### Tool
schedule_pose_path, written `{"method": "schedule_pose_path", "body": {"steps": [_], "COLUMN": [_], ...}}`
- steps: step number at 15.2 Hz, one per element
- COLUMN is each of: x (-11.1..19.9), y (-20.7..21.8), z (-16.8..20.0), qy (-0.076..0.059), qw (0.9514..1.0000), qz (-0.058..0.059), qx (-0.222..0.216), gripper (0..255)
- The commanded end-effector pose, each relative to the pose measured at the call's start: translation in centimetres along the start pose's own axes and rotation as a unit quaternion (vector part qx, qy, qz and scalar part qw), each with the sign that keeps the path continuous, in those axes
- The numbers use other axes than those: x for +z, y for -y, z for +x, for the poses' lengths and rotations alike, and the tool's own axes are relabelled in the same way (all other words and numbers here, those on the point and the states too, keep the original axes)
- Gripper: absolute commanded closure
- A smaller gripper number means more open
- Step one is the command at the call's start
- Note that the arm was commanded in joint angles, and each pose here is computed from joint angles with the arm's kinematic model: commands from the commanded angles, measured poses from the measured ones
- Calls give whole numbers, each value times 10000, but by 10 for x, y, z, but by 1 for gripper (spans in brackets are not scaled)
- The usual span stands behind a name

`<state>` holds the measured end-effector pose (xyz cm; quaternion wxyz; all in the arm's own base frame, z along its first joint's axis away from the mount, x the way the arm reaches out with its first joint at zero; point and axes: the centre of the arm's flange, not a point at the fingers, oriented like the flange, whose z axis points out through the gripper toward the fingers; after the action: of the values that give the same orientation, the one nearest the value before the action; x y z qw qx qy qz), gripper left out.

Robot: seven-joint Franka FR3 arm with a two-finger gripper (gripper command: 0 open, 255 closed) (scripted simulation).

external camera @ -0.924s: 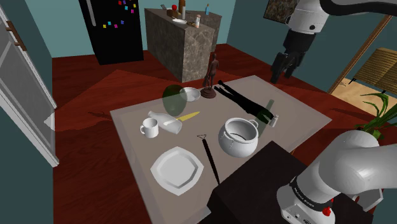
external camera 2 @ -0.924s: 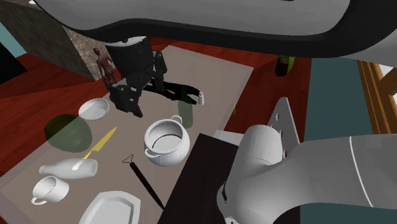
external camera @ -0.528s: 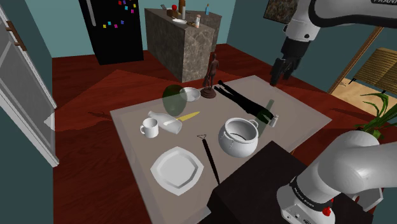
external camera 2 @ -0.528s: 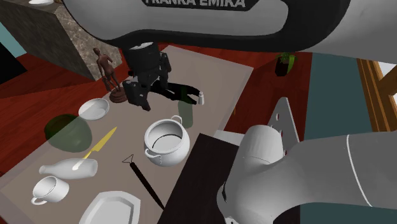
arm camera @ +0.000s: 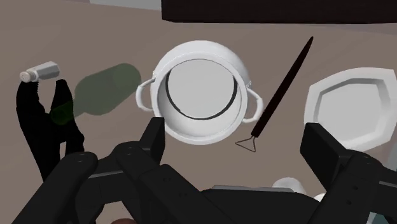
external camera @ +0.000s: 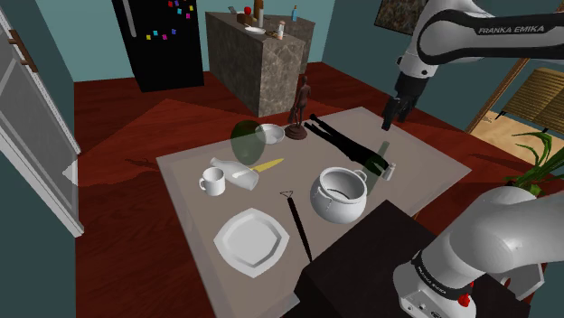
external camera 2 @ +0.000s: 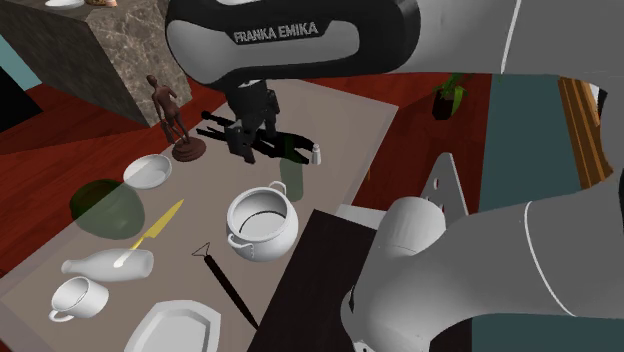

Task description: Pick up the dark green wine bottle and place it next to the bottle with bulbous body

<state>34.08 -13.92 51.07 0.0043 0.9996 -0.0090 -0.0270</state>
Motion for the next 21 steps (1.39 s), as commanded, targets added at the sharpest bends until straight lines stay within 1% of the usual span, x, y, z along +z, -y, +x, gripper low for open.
{"method": "schedule_pose_path", "body": {"steps": [1,21], "x": [16,171], "y": [-21,-221], "z": [6,87], "qy": [13,177], "qw": [10000,9995], "qz": [-5,-8], "qx": [-27,-256], "gripper": [0,0]}}
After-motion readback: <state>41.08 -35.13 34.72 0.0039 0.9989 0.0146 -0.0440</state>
